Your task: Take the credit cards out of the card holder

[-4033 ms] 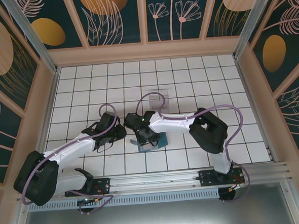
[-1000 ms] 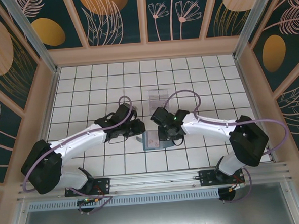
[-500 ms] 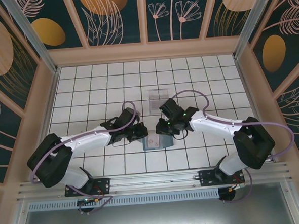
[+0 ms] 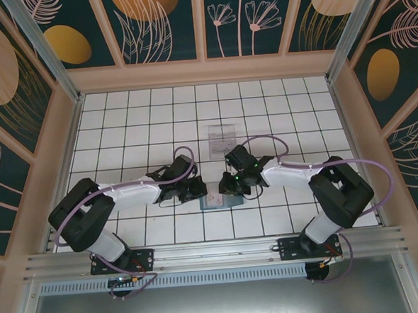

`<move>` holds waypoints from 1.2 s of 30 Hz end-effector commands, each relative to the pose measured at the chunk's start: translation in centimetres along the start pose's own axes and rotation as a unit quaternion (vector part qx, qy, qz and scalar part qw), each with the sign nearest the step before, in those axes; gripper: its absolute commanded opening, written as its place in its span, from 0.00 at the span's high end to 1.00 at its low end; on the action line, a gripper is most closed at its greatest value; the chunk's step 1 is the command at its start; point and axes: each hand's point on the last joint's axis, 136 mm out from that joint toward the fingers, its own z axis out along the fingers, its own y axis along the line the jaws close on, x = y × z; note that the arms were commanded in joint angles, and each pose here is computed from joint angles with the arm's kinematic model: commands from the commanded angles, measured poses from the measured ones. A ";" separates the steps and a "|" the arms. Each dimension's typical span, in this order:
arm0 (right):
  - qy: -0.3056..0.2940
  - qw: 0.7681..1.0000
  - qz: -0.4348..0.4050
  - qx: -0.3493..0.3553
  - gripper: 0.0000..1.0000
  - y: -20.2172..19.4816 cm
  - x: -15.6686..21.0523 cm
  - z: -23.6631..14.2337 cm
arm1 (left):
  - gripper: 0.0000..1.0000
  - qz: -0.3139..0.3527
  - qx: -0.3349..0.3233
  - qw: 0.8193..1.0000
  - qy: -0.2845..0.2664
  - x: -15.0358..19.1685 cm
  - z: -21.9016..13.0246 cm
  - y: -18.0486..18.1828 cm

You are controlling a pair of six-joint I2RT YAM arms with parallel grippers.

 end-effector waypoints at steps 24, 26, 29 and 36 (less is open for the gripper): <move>0.009 1.000 0.000 0.006 0.83 -2.0 0.9 1.6 | 0.88 0.030 -0.096 0.995 0.021 0.8 0.9 4.0; 0.004 1.000 0.002 0.020 0.84 -2.5 0.9 1.4 | 0.88 0.031 -0.101 0.994 0.022 0.9 0.9 4.3; 0.001 0.999 0.002 0.033 0.85 -3.0 0.9 1.0 | 0.88 0.031 -0.107 0.994 0.020 0.9 0.7 4.5; -0.013 0.999 0.000 0.042 0.85 -2.9 0.4 0.3 | 0.88 0.031 -0.101 0.994 0.014 0.6 0.3 3.9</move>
